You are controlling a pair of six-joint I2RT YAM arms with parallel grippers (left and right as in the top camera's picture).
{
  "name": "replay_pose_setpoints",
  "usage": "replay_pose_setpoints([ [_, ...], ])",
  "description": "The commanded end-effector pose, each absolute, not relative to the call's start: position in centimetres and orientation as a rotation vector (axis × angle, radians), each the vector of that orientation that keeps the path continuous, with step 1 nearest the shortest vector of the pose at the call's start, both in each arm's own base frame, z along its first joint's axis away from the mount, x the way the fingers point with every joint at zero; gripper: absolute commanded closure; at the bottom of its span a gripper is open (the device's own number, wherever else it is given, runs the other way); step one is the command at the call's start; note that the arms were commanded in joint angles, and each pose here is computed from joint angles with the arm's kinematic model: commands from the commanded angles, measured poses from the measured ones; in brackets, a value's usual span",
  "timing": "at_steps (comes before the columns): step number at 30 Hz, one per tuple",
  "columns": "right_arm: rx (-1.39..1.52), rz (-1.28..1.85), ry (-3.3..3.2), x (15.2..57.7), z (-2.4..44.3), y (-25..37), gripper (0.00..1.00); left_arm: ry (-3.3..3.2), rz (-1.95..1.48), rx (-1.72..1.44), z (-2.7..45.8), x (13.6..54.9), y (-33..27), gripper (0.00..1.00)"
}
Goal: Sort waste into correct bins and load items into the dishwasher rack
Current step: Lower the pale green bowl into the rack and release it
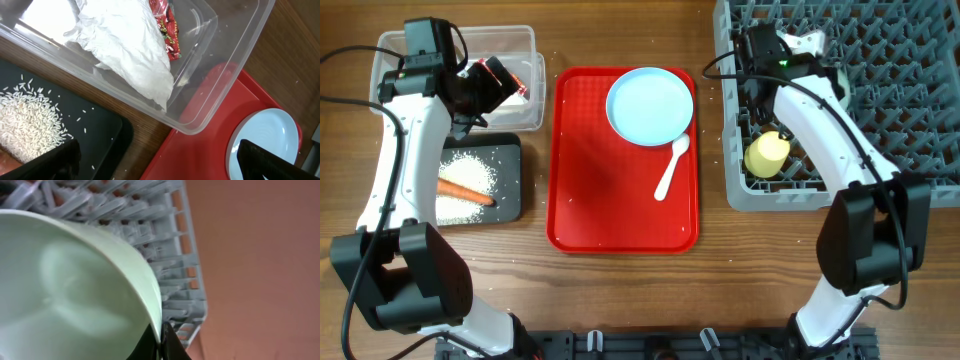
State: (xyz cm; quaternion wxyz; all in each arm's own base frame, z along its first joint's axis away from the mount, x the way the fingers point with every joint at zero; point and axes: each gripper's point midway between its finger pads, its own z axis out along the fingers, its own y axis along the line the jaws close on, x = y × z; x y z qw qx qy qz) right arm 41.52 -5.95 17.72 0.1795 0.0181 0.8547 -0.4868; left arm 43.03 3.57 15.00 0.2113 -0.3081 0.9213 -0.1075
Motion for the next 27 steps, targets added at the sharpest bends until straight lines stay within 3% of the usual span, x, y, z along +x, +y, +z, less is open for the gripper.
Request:
replay_pose_setpoints([
  [1,-0.100,-1.202,2.610,40.7,14.0,-3.2,0.96,2.532,-0.317,-0.857,16.1,43.3,3.6,0.00],
  [8,-0.221,-1.260,2.597,40.3,14.4,-1.9,0.96,2.532,-0.316,-0.857,16.1,43.3,3.6,0.00],
  [17,-0.098,-1.757,2.171,40.5,21.6,-5.0,0.96,2.532,-0.317,-0.857,16.1,43.3,3.6,0.00],
  [27,-0.030,-1.600,2.213,41.9,20.3,-4.2,0.96,2.532,-0.317,-0.857,16.1,43.3,3.6,0.00],
])
